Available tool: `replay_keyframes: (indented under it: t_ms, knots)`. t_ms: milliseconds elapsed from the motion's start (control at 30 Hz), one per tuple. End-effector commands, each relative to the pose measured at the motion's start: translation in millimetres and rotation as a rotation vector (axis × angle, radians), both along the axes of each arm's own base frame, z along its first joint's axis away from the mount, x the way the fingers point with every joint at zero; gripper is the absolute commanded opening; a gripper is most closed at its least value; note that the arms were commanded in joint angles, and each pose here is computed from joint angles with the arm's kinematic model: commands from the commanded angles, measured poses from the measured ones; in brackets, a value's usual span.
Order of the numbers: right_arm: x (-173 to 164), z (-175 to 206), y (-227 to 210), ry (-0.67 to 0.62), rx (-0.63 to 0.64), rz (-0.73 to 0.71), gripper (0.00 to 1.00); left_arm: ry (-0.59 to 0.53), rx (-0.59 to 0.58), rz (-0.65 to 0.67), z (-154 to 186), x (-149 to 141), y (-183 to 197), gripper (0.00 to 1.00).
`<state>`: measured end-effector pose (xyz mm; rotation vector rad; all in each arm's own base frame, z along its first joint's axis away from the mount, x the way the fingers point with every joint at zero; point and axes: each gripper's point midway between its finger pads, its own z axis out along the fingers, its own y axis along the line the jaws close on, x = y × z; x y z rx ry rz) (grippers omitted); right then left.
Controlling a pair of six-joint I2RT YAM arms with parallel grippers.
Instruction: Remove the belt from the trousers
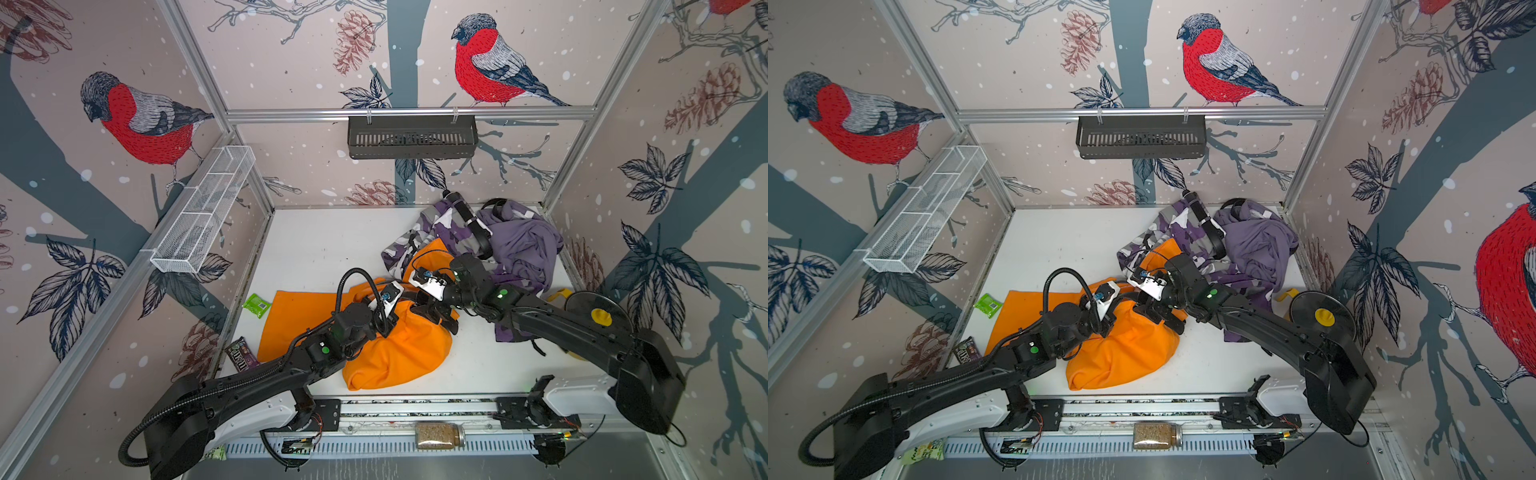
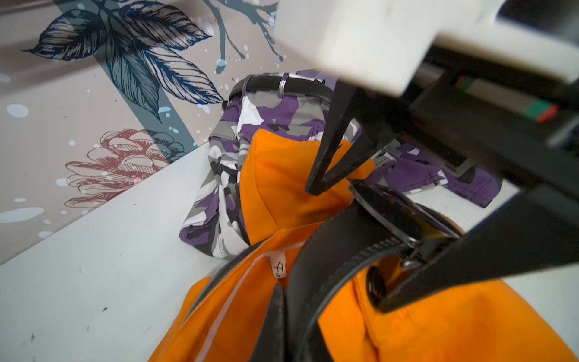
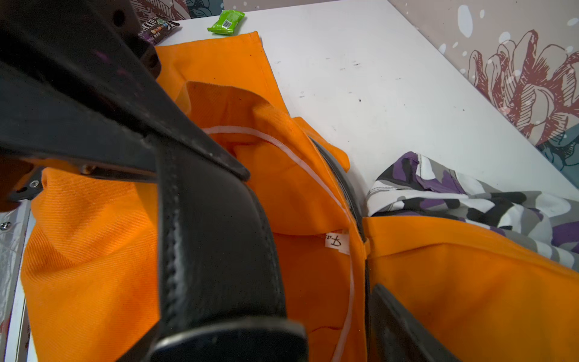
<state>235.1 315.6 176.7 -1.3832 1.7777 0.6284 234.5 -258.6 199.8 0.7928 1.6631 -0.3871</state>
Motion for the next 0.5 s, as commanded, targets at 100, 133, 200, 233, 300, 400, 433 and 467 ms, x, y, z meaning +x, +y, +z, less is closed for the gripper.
replay_keyframes:
  t_ms: [100, 133, 200, 233, 300, 400, 433, 467]
  knots:
    - [8.8, 20.6, 4.0, -0.061, 0.053, -0.024, 0.82, -0.062, -0.045, -0.046, 31.6, 0.1, -12.0, 0.0]
    - [8.6, 22.5, 3.9, -0.063, 0.056, -0.024, 0.81, -0.064, -0.044, -0.046, 32.8, 0.2, -12.0, 0.0]
    - [8.0, 26.7, 2.5, -0.072, 0.064, -0.028, 0.81, -0.061, -0.042, -0.047, 33.4, 0.1, -12.1, 0.0]
    - [7.1, 30.2, 2.1, -0.076, 0.074, -0.028, 0.81, -0.061, -0.039, -0.048, 33.6, 0.4, -12.6, 0.0]
    - [4.6, 38.7, 2.4, -0.093, 0.1, -0.023, 0.81, -0.054, -0.03, -0.047, 32.6, 1.5, -13.9, 0.0]
    - [-0.7, 48.8, 3.5, -0.113, 0.129, -0.02, 0.81, -0.038, -0.021, -0.032, 32.3, 5.2, -15.2, 0.0]
    - [-2.4, 49.4, 4.5, -0.111, 0.13, -0.019, 0.81, -0.035, -0.02, -0.027, 32.9, 6.2, -15.3, 0.0]
    - [-3.7, 47.6, 5.2, -0.106, 0.126, -0.018, 0.81, -0.037, -0.025, -0.023, 34.8, 6.5, -15.0, 0.0]
